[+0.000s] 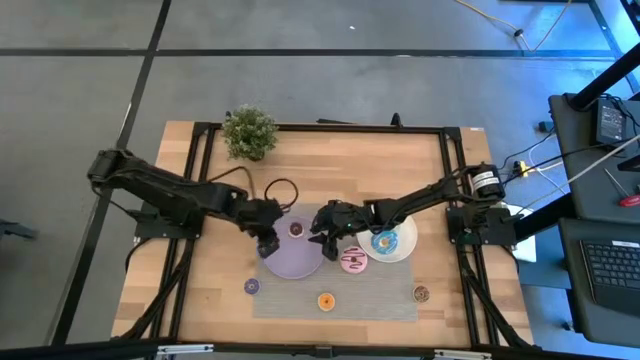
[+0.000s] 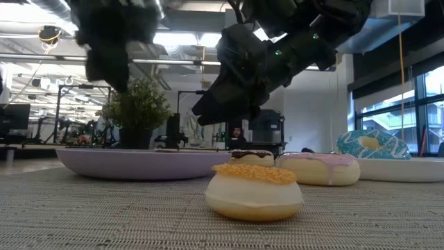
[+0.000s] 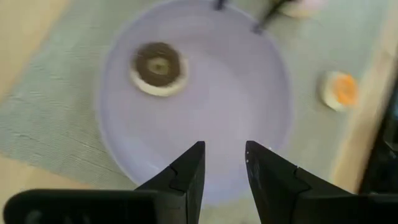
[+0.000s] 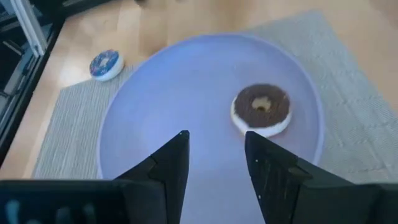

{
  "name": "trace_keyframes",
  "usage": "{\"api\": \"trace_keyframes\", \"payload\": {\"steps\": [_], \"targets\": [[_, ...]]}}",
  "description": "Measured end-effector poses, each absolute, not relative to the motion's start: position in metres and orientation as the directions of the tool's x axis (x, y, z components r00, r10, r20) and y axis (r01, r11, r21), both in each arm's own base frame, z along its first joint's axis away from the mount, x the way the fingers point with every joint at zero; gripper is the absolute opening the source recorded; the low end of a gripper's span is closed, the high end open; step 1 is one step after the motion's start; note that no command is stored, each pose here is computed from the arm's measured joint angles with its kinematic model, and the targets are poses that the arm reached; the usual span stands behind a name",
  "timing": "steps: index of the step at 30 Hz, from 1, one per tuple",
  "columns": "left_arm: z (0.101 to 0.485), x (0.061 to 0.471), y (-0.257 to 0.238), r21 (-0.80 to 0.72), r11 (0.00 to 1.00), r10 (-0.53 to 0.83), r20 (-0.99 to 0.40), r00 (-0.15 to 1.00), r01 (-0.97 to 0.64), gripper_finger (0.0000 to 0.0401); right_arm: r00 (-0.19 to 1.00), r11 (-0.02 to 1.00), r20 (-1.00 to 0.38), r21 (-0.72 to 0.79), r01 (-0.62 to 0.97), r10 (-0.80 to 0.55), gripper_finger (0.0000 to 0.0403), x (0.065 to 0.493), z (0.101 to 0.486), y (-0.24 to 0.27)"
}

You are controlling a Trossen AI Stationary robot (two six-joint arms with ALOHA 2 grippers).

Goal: Pick & Place donuts
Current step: Put the large black donut on the white plate

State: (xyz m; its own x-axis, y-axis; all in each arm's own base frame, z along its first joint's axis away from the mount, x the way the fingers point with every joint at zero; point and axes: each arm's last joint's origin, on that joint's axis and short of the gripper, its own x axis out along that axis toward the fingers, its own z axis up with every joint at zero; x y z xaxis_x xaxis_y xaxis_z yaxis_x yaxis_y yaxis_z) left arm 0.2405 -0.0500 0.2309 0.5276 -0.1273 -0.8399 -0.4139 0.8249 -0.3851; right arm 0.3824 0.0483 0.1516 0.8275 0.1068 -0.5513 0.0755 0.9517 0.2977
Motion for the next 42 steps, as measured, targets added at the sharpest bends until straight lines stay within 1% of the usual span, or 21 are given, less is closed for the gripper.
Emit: {"api": "trace_keyframes", "payload": {"steps": [2,4,7,9,11,15,18,22,23,28,30,32,35,38,42], "targets": [[0.238,0.233,-0.061,-0.399,0.844,-0.16,-0.825,0.543,-0.358,0.011,0.822,0.95,-0.558,0.303,0.074,0.114,0.0158,0.381,0.154,0.051],[0.243,0.226,-0.073,-0.421,0.849,-0.196,-0.812,0.549,-0.319,0.0109,0.802,0.935,-0.585,0.336,0.11,0.116,0.0158,0.375,0.159,0.053],[0.248,0.218,-0.088,-0.452,0.847,-0.242,-0.796,0.555,-0.279,0.0111,0.729,0.918,-0.675,0.351,0.184,0.112,0.0158,0.358,0.172,0.054],[0.249,0.214,-0.096,-0.466,0.842,-0.262,-0.792,0.551,-0.27,0.0113,0.681,0.925,-0.727,0.315,0.213,0.091,0.0158,0.344,0.183,0.056],[0.249,0.212,-0.102,-0.49,0.827,-0.282,-0.786,0.551,-0.276,0.0115,0.669,0.934,-0.742,0.274,0.229,0.053,0.0158,0.333,0.196,0.061],[0.252,0.21,-0.114,-0.567,0.762,-0.335,-0.758,0.56,-0.313,0.0115,0.7,0.94,-0.713,0.206,0.272,-0.046,0.0158,0.322,0.213,0.066],[0.252,0.208,-0.117,-0.553,0.775,-0.313,-0.756,0.575,-0.304,0.0112,0.708,0.93,-0.702,0.202,0.309,-0.083,0.0158,0.321,0.216,0.065],[0.252,0.205,-0.123,-0.544,0.78,-0.294,-0.755,0.586,-0.31,0.0113,0.667,0.907,-0.74,0.218,0.361,-0.088,0.0158,0.319,0.21,0.065],[0.252,0.204,-0.125,-0.546,0.776,-0.292,-0.754,0.588,-0.316,0.0114,0.651,0.906,-0.753,0.209,0.369,-0.092,0.0158,0.318,0.208,0.065],[0.252,0.201,-0.13,-0.518,0.788,-0.227,-0.747,0.625,-0.333,0.0115,0.647,0.902,-0.756,0.208,0.378,-0.097,0.0158,0.317,0.208,0.063],[0.252,0.2,-0.131,-0.512,0.787,-0.202,-0.742,0.639,-0.344,0.0113,0.638,0.867,-0.763,0.242,0.435,-0.107,0.0158,0.317,0.208,0.057],[0.253,0.199,-0.132,-0.512,0.778,-0.18,-0.737,0.652,-0.364,0.011,0.599,0.807,-0.794,0.284,0.518,-0.105,0.0158,0.316,0.206,0.047],[0.253,0.199,-0.132,-0.517,0.769,-0.173,-0.735,0.656,-0.377,0.0108,0.568,0.774,-0.822,0.327,0.542,-0.05,0.0159,0.316,0.204,0.029],[0.253,0.199,-0.132,-0.52,0.764,-0.173,-0.735,0.656,-0.381,0.0107,0.567,0.773,-0.823,0.334,0.54,-0.041,0.0173,0.317,0.204,0.014],[0.253,0.199,-0.132,-0.52,0.762,-0.167,-0.734,0.659,-0.386,0.0113,0.558,0.771,-0.824,0.295,0.565,-0.094,0.0218,0.317,0.203,-0.008]]}}
